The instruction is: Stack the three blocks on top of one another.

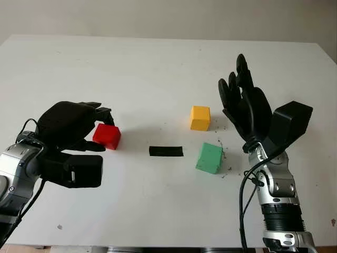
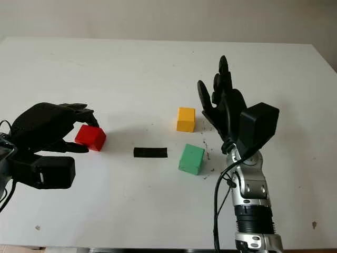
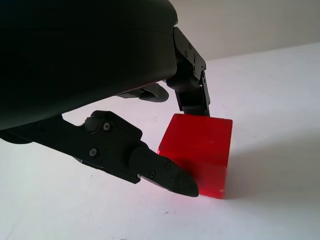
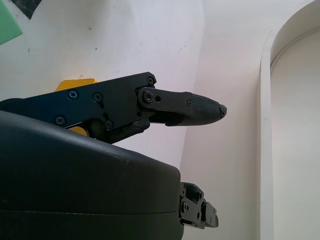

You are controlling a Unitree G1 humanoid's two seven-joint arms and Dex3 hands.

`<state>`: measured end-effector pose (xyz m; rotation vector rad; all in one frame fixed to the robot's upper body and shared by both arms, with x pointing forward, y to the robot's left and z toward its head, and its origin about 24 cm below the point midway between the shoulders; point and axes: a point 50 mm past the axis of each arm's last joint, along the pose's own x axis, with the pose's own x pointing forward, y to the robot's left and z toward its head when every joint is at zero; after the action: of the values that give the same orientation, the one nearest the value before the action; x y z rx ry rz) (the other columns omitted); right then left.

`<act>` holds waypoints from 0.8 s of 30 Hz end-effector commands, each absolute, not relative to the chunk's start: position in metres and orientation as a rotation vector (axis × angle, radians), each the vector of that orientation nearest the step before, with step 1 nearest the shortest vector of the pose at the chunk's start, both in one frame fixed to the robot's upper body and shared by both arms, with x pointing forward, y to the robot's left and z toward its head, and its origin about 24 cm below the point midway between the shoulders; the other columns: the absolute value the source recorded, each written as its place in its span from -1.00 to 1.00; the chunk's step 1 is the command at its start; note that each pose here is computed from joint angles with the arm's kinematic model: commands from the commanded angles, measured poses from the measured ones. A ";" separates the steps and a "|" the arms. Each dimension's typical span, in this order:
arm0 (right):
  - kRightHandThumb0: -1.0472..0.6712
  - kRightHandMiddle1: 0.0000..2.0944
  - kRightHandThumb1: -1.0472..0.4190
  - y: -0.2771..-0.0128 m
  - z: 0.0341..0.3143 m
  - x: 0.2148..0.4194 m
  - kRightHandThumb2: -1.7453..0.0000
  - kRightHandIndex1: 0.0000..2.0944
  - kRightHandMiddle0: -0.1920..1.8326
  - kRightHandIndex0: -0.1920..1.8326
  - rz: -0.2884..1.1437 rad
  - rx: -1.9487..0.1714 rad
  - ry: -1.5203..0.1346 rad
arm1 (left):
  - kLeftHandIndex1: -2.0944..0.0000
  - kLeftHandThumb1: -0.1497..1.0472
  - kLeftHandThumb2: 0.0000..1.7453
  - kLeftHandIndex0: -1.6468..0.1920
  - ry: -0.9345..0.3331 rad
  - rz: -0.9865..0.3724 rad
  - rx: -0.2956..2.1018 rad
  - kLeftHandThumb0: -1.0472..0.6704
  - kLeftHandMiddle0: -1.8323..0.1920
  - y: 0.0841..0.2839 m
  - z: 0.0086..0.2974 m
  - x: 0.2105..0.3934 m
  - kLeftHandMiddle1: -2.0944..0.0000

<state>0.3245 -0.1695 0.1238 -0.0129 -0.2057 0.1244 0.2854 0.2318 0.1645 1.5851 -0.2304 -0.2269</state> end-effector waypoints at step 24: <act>-0.46 -1.00 -1.00 -0.166 0.122 0.324 0.55 -1.00 -1.00 -1.00 0.147 0.014 -0.226 | -0.35 0.98 -0.92 0.48 -0.401 -0.531 1.192 -0.29 0.55 0.198 0.183 0.331 0.99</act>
<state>0.3248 -0.1664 0.1198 0.0085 -0.2075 0.1496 0.3215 0.1980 0.1929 1.2534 -0.4315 -0.5134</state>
